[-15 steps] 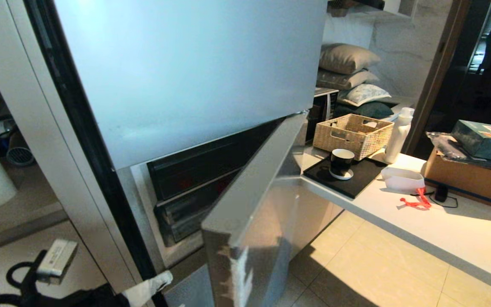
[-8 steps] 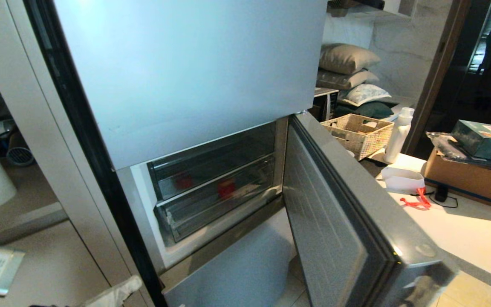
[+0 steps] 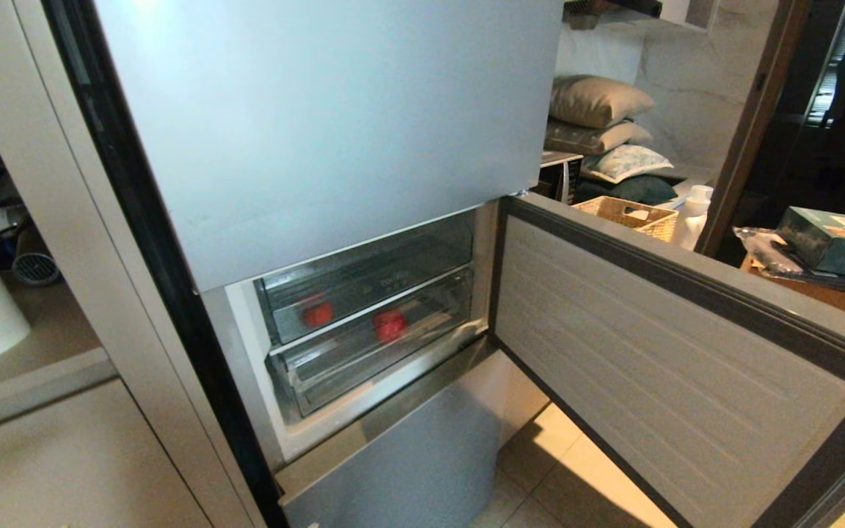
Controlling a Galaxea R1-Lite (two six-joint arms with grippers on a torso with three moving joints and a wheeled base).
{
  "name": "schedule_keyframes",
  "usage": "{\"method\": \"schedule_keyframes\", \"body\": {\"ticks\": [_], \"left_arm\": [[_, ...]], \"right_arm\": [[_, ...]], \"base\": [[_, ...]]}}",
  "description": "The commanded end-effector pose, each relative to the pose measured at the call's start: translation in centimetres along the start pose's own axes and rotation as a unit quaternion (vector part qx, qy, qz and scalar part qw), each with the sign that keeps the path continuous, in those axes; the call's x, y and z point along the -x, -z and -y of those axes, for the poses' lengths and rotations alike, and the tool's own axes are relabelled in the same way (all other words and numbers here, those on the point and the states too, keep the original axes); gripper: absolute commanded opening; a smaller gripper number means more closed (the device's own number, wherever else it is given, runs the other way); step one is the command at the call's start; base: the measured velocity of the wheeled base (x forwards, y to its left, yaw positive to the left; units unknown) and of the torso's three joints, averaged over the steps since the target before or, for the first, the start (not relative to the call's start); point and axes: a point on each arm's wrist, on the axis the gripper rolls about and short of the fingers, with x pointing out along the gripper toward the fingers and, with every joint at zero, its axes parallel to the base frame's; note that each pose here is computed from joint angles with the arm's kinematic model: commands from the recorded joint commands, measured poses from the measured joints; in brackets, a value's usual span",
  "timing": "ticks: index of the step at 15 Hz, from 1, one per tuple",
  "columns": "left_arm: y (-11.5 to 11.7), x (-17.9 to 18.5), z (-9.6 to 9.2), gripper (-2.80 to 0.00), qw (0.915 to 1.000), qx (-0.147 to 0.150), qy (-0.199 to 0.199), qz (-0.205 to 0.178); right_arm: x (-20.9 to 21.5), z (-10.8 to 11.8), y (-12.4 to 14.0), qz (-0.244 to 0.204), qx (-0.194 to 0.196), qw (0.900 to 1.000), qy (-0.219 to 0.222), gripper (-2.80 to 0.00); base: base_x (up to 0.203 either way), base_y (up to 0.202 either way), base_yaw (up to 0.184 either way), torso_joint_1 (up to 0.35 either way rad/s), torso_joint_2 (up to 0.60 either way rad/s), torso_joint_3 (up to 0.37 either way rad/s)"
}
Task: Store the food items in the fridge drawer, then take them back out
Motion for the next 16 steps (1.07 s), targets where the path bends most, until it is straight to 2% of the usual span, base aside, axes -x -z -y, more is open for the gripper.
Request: {"method": "schedule_keyframes", "body": {"ticks": [1, 2, 3, 4, 5, 6, 8, 9, 10, 11, 12, 14, 16], "left_arm": [[2.0, 1.6, -0.5, -2.80, 0.9974, 0.015, -0.066, 0.025], [2.6, 1.6, -0.3, -2.80, 0.9999, 0.009, -0.009, -0.001], [3.1, 1.6, 0.0, -2.80, 0.9982, 0.001, 0.053, -0.027], [3.5, 1.7, 0.1, -2.80, 0.9961, -0.014, 0.076, -0.043], [4.0, 1.7, 0.0, -2.80, 0.9944, -0.055, 0.068, -0.059], [4.2, 1.7, 0.0, -2.80, 0.9923, -0.081, 0.064, -0.069], [4.3, 1.7, 0.0, -2.80, 0.9911, -0.087, 0.067, -0.075], [4.3, 1.4, 0.0, -2.80, 0.9898, -0.086, 0.064, -0.094], [4.3, 1.2, 0.0, -2.80, 0.9893, -0.082, 0.050, -0.110], [4.2, 1.3, 0.0, -2.80, 0.9906, -0.077, 0.030, -0.109], [4.3, 1.5, 0.0, -2.80, 0.9927, -0.075, 0.020, -0.092], [4.5, 2.6, 0.0, -2.80, 0.9969, -0.074, -0.004, -0.025], [4.8, 3.7, 0.1, -2.80, 0.9940, -0.094, -0.007, 0.055]], "right_arm": [[0.0, 0.0, 0.0, -0.001, -0.002, 1.000, -0.001, -2.80], [0.0, 0.0, 0.0, -0.001, -0.002, 1.000, -0.001, -2.80], [0.0, 0.0, 0.0, -0.001, -0.003, 1.000, 0.001, -2.80], [0.0, 0.0, 0.0, -0.001, -0.005, 1.000, 0.001, -2.80], [0.0, 0.0, 0.0, -0.001, -0.006, 1.000, 0.001, -2.80], [0.0, 0.0, 0.0, -0.001, -0.006, 1.000, 0.001, -2.80], [0.0, 0.0, 0.0, 0.000, -0.007, 1.000, 0.001, -2.80], [0.0, 0.0, 0.0, 0.000, -0.007, 1.000, 0.001, -2.80], [0.0, 0.0, 0.0, 0.000, -0.007, 1.000, 0.001, -2.80], [0.0, 0.0, 0.0, 0.000, -0.007, 1.000, 0.001, -2.80], [0.0, 0.0, 0.0, -0.001, -0.007, 1.000, 0.001, -2.80], [0.0, 0.0, 0.0, 0.000, -0.007, 1.000, 0.001, -2.80], [0.0, 0.0, 0.0, 0.000, -0.002, 1.000, 0.000, -2.80]], "base": [[0.000, 0.000, 0.000, 0.000, 0.00, 0.000], [0.000, 0.000, 0.000, 0.000, 0.00, 0.000], [0.000, 0.000, 0.000, 0.000, 0.00, 0.000], [0.000, 0.000, 0.000, 0.000, 0.00, 0.000], [0.000, 0.000, 0.000, 0.000, 0.00, 0.000], [0.000, 0.000, 0.000, 0.000, 0.00, 0.000], [0.000, 0.000, 0.000, 0.000, 0.00, 0.000], [0.000, 0.000, 0.000, 0.000, 0.00, 0.000], [0.000, 0.000, 0.000, 0.000, 0.00, 0.000], [0.000, 0.000, 0.000, 0.000, 0.00, 0.000], [0.000, 0.000, 0.000, 0.000, 0.00, 0.000], [0.000, 0.000, 0.000, 0.000, 0.00, 0.000], [0.000, 0.000, 0.000, 0.000, 0.00, 0.000]]}}
